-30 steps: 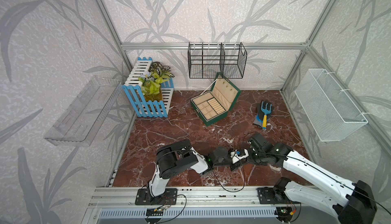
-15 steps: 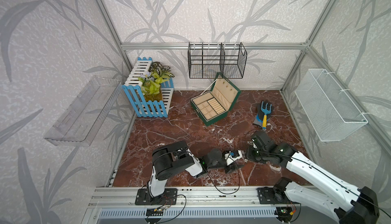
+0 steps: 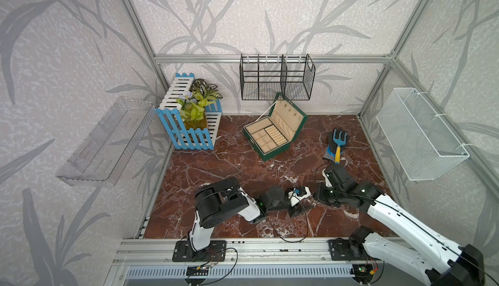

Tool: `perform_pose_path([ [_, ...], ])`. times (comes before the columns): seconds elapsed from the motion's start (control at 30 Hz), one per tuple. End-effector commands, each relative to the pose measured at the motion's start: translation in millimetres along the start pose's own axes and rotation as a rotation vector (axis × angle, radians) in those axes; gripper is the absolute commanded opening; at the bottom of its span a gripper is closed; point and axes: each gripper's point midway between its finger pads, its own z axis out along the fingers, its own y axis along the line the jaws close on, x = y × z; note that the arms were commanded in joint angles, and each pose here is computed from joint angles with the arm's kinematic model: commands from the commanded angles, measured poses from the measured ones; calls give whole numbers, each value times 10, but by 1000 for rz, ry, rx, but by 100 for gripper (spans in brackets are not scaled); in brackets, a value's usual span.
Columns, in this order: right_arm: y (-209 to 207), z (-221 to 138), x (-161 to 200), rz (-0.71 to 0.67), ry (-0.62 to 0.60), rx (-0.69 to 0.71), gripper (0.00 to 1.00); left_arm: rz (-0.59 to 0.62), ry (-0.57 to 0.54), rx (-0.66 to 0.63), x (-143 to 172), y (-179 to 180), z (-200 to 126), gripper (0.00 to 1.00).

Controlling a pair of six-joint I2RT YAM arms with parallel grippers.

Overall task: Put jewelry chain into jewelry box
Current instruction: Pick up the necklace from the center of the board.

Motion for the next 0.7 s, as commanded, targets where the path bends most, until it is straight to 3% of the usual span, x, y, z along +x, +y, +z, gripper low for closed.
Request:
perform_pose_path([
  [0.0, 109, -85, -49, -15, -11, -48, 0, 7, -32, 40, -94, -31, 113, 51],
  [0.27, 116, -96, -58, -10, -8, -58, 0, 6, -37, 35, -88, 8, 209, 37],
  [0.4, 99, -89, -68, -10, -10, -52, 0, -5, -53, 10, -136, 39, 158, 21],
  [0.47, 79, -80, -76, -16, -14, -44, 0, -20, -57, -15, -172, 79, 115, 7],
  [0.53, 54, -57, -80, -22, -17, -37, 0, -35, -37, -50, -182, 133, 70, 2],
  [0.67, 5, -43, -117, -33, -39, -15, 34, -73, -7, -127, -130, 230, -123, 1],
])
